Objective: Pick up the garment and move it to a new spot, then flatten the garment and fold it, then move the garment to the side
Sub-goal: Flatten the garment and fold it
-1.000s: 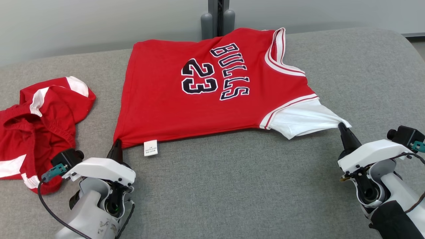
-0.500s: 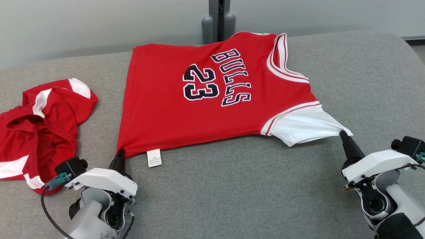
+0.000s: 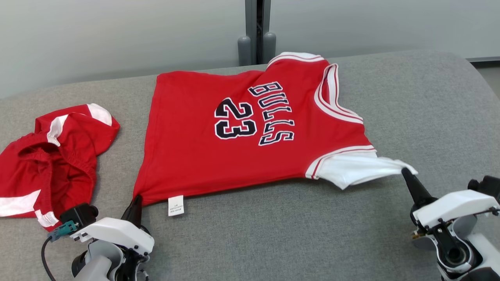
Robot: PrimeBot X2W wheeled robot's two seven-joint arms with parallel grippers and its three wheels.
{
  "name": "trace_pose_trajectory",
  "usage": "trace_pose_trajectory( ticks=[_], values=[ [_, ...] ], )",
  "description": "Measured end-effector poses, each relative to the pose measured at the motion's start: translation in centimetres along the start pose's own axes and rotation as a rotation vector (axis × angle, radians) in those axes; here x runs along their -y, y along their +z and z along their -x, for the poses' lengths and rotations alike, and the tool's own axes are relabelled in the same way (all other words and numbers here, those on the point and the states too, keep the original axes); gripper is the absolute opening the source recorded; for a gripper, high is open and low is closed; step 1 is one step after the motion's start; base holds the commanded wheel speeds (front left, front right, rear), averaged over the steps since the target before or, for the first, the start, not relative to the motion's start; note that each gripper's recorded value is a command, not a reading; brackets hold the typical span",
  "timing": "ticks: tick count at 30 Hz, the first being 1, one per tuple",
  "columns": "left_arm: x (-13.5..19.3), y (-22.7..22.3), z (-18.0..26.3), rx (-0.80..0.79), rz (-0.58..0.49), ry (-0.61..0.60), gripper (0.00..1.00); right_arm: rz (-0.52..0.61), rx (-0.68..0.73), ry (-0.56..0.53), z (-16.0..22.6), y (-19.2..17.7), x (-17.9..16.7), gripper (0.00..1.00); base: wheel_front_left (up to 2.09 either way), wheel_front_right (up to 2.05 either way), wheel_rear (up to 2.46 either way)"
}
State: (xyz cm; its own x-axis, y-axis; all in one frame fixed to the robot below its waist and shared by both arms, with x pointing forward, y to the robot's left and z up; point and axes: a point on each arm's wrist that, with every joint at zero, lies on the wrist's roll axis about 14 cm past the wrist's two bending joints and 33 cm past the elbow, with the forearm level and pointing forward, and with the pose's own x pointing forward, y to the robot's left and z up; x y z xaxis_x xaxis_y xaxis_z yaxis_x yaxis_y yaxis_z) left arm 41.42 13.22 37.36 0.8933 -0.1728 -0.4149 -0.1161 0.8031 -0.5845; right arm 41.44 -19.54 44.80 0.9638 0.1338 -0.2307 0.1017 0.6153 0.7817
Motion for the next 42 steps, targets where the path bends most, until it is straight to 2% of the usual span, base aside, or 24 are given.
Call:
trace_pose_trajectory(
  ticks=[8,13,29,35,42],
  values=[
    [-0.3,0.2,1.0,-0.011,-0.038,-0.015,0.00,-0.040,-0.070,-0.049,2.0,-1.5,1.9,0.00,0.00,0.00,0.00],
    [-0.3,-0.6,1.5,-0.031,-0.047,-0.024,0.00,-0.085,-0.107,-0.042,3.1,-2.8,1.8,0.00,0.00,0.00,0.00],
    [-1.8,-2.7,3.8,-0.058,-0.019,0.006,0.00,-0.154,-0.099,-0.087,6.5,-3.2,3.9,0.00,0.00,0.00,0.00],
    [-2.8,-3.7,5.0,-0.067,-0.001,0.025,0.00,-0.167,-0.209,-0.131,8.6,-6.0,5.4,0.00,0.00,0.00,0.00],
    [-3.2,-4.4,5.9,-0.076,0.004,0.031,0.00,-0.178,-0.245,-0.143,9.7,-6.9,5.8,0.00,0.00,0.00,0.00]
  ],
)
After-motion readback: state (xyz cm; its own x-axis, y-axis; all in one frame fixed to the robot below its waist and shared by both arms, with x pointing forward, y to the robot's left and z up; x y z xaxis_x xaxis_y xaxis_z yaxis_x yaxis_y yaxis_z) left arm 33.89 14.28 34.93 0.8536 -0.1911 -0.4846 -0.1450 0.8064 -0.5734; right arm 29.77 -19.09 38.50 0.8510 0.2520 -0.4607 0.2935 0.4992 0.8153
